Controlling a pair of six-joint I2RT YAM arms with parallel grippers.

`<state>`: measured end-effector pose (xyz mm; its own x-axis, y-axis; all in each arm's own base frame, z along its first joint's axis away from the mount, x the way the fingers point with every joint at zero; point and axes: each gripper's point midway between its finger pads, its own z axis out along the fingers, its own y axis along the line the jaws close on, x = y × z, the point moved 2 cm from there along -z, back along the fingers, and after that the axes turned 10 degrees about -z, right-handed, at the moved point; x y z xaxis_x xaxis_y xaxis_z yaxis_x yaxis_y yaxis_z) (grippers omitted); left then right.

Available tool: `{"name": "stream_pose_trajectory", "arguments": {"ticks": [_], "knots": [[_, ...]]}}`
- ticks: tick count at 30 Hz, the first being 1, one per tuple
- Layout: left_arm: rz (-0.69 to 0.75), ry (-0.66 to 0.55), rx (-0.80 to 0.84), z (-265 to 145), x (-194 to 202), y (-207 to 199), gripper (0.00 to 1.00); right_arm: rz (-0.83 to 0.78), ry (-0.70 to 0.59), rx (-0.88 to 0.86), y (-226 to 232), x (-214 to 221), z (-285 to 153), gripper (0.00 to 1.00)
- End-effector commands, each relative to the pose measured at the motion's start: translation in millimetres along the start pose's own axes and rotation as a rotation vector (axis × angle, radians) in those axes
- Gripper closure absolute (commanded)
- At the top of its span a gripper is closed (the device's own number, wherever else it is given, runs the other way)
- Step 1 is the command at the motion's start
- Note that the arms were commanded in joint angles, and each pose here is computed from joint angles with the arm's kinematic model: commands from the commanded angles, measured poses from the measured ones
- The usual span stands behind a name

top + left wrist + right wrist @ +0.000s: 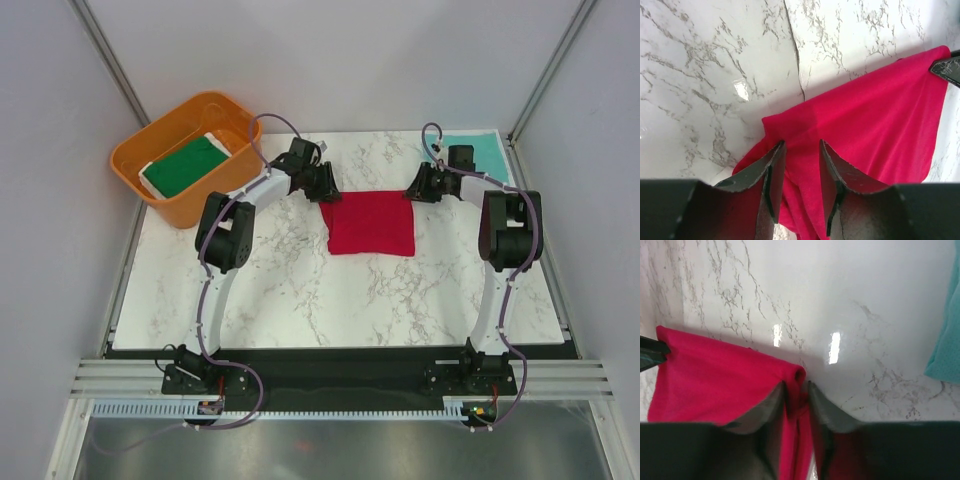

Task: Fold and stack the t-shirts
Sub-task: Fold the tshirt, then neatly place the folded tshirt to the corner

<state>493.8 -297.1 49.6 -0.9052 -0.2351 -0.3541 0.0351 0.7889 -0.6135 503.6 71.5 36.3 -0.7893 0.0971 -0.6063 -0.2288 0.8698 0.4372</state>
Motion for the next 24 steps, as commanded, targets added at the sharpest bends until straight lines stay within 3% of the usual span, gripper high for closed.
{"name": "stream_pose_trajectory", "arguments": {"ticks": [1,5,12,17,24], "knots": [[-0.014,0.039,-0.007,6,3,14,0.57,-0.003,-0.049,0.038,-10,-12,-8,0.56],[0.044,-0.004,0.101,-28,-18,-29,0.54,-0.019,-0.120,0.031,10,-43,-37,0.41],[0.102,-0.077,0.241,-101,-34,-94,0.48,-0.036,-0.042,0.018,16,-28,-46,0.34],[0.117,-0.030,0.248,-119,4,-107,0.49,-0.047,0.035,-0.043,17,-5,-39,0.32],[0.118,0.060,0.130,-102,78,-75,0.50,-0.044,0.075,-0.064,14,10,-29,0.30]]}}
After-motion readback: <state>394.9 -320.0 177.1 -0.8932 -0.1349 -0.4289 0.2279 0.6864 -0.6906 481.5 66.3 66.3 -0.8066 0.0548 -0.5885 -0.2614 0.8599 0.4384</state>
